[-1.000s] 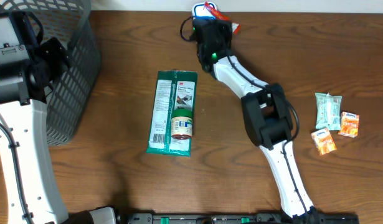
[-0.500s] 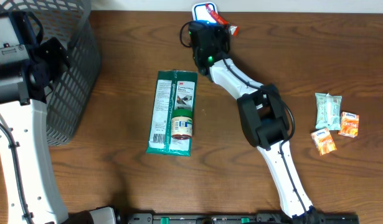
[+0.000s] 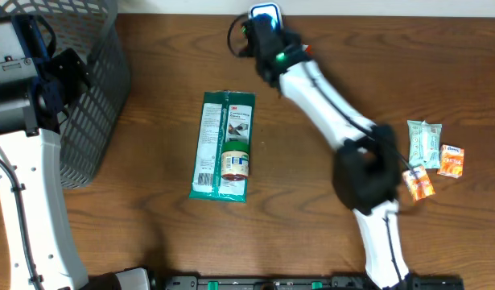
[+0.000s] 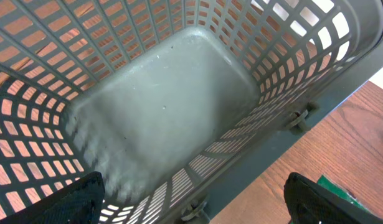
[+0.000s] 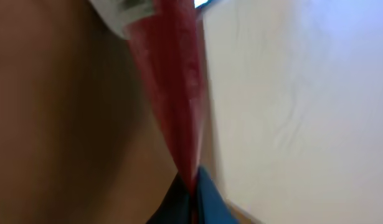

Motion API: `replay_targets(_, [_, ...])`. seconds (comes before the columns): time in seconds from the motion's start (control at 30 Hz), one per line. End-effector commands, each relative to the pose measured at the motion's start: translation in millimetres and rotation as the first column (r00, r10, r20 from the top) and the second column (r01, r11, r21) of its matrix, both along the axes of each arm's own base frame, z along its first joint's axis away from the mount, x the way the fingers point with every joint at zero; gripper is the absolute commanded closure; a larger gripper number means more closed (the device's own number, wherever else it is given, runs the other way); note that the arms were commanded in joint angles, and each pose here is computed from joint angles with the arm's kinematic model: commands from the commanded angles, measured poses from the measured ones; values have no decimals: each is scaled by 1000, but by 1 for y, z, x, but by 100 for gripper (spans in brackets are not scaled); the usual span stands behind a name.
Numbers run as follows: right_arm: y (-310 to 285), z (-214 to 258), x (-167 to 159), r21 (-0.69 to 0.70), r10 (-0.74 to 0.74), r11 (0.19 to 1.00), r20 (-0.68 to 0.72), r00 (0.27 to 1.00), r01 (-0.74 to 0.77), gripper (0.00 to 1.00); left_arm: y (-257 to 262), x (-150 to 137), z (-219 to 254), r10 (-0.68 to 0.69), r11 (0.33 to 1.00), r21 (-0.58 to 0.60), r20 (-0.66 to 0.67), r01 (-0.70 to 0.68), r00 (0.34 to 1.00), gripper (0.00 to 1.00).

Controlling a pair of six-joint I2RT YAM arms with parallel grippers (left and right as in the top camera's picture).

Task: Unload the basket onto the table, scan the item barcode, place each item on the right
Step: 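Move the stick right and drop it among the packets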

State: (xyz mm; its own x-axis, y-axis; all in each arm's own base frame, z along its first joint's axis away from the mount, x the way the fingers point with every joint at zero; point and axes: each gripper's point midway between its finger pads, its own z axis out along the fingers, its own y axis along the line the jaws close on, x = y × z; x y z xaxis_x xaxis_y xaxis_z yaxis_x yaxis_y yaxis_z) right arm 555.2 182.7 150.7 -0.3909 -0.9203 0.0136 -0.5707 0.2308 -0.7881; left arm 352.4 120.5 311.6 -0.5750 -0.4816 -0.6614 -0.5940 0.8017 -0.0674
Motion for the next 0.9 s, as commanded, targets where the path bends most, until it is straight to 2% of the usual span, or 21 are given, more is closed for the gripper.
replay_targets(0.0, [11, 86, -29, 555, -115, 827, 17, 993, 87, 99, 4, -1, 2, 7, 1000, 16, -2, -7, 1000, 7])
replay_targets(0.07, [-2, 110, -45, 674, -167, 724, -33, 985, 145, 99, 4, -1, 2, 7, 1000, 16, -2, -7, 1000, 8])
replay_targets(0.1, [-23, 130, -58, 765, -258, 601, -88, 962, 231, 99, 4, -1, 2, 6, 1000, 16, -2, -6, 1000, 8])
replay_targets(0.17, [-55, 144, -73, 820, -368, 463, -169, 914, 337, 99, 4, -1, 2, 7, 1000, 16, -2, -7, 1000, 8])
replay_targets(0.23, [-88, 148, -89, 825, -449, 369, -244, 859, 427, 99, 4, -1, 2, 6, 1000, 16, -2, -6, 1000, 7])
replay_targets(0.4, [-165, 131, -123, 754, -570, 198, -431, 699, 626, 99, 4, -1, 2, 7, 1000, 16, -2, -7, 1000, 8])
replay_targets(0.53, [-217, 97, -146, 662, -628, 21, -574, 526, 749, 99, 4, -1, 2, 7, 1000, 16, -2, -7, 1000, 8])
replay_targets(0.7, [-272, 41, -171, 555, -681, -153, -659, 319, 818, 99, 4, -1, 2, 7, 1000, 16, -2, -7, 1000, 7])
replay_targets(0.87, [-305, -26, -199, 458, -687, -357, -719, 103, 814, 99, 4, -1, 2, 7, 1000, 16, -2, -7, 1000, 8])
